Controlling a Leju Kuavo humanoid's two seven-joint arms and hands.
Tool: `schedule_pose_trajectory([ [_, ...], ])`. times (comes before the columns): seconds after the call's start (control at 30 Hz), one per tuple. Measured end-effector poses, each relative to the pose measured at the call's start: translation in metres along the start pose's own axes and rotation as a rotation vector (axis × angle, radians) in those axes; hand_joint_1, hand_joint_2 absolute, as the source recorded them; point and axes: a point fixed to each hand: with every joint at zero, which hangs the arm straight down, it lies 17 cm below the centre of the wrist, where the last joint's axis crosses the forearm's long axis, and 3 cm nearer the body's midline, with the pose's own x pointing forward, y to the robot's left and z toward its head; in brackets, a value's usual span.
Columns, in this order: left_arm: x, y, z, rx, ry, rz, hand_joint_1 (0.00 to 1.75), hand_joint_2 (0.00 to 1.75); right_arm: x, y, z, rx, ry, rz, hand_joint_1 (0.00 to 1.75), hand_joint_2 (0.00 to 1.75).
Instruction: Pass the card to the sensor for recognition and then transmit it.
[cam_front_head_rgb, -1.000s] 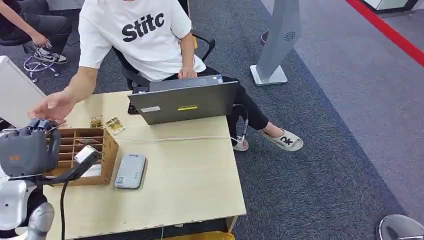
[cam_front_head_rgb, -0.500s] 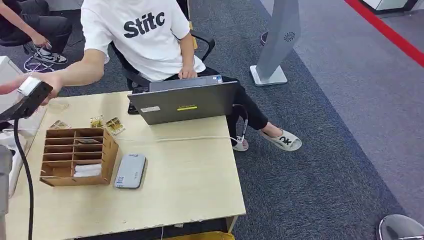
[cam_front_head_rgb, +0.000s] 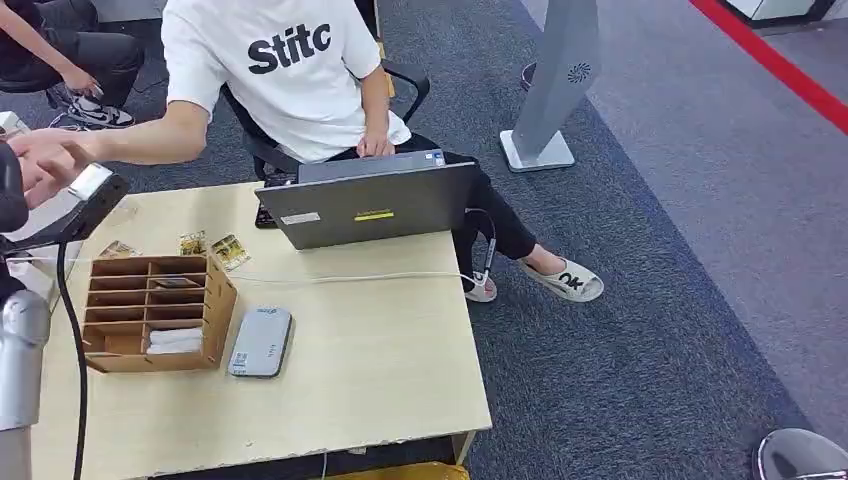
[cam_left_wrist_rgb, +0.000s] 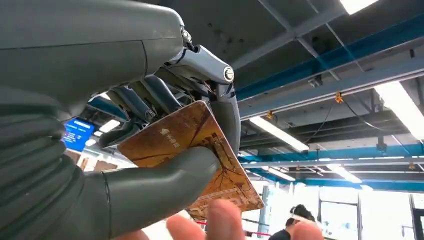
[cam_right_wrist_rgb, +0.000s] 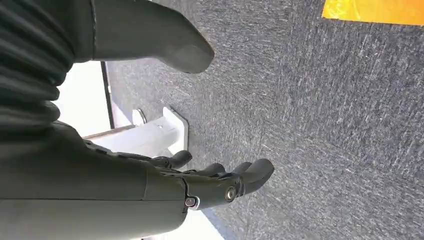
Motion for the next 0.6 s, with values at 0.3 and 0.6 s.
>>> schedule_pose_trajectory([
  [0.3,0.002,-0.008,0.011,-0.013,0.007,-0.004,0.00,1.75,0.000,0.003,0.000,0.015,0.000,0.005,0.00,1.75],
  [0.6,0.010,-0.012,0.016,-0.020,0.005,0.006,0.00,1.75,-0.001,0.003,0.000,0.016,0.004,0.006,0.00,1.75],
])
